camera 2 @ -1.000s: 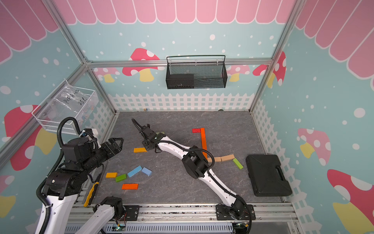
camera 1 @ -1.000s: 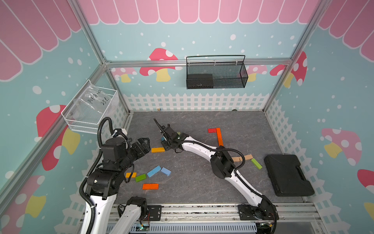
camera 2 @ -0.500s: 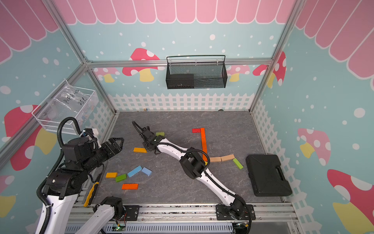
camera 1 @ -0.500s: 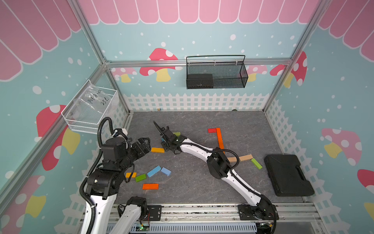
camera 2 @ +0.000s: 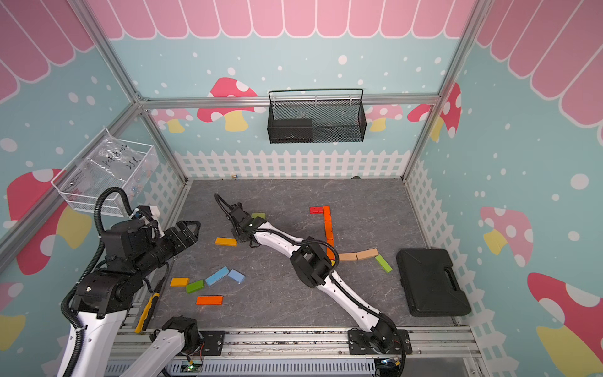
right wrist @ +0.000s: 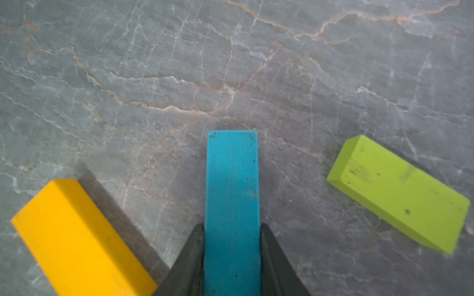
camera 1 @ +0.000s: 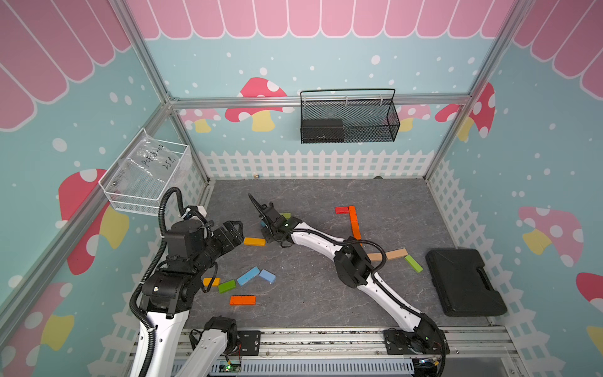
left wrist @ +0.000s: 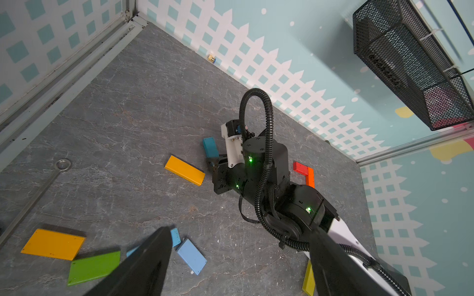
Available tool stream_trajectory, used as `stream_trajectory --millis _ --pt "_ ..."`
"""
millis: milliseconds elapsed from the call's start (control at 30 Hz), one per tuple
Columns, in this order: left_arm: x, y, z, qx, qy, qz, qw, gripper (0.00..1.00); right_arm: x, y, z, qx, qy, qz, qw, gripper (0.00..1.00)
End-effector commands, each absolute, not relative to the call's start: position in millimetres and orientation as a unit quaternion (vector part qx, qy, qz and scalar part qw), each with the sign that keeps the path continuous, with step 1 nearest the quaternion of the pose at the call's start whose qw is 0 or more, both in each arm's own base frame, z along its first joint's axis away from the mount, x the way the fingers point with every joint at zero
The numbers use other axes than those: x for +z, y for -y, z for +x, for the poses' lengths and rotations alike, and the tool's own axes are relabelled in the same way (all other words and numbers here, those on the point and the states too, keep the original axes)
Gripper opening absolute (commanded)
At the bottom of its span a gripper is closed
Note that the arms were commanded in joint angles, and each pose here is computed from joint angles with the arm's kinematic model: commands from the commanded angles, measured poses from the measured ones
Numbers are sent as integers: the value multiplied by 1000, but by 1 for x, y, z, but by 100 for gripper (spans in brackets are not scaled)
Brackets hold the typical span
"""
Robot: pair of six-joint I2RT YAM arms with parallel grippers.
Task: Assemble a giraffe with building blocks
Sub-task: Pick up the building block from the center of the board, then assemble the building block at the center of the board.
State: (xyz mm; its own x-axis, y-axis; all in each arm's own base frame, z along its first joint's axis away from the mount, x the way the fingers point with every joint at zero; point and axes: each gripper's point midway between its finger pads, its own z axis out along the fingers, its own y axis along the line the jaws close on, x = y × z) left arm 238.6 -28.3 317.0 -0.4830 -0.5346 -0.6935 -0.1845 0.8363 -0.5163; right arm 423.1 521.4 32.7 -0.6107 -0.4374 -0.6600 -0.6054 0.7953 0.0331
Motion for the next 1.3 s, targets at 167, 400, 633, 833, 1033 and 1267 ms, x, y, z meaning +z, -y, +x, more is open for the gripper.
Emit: stream_trajectory --millis 167,400,633,833,1033,1267 --pt "310 33 244 -202 -841 -212 454 86 131 -501 388 177 -879 -258 359 31" --pt "303 44 253 -230 -844 -203 440 86 142 -442 355 189 -895 -187 357 30" --pt "283 71 267 -298 -844 -187 404 86 110 -420 339 196 -917 -125 325 31" --pt "261 83 272 -330 -845 -186 377 85 74 -422 341 190 -929 -96 303 31" --pt "254 83 274 -320 -851 -182 375 85 46 -416 351 176 -938 -63 292 30" --pt "249 84 274 -314 -853 -179 376 85 28 -401 377 165 -942 -11 291 30"
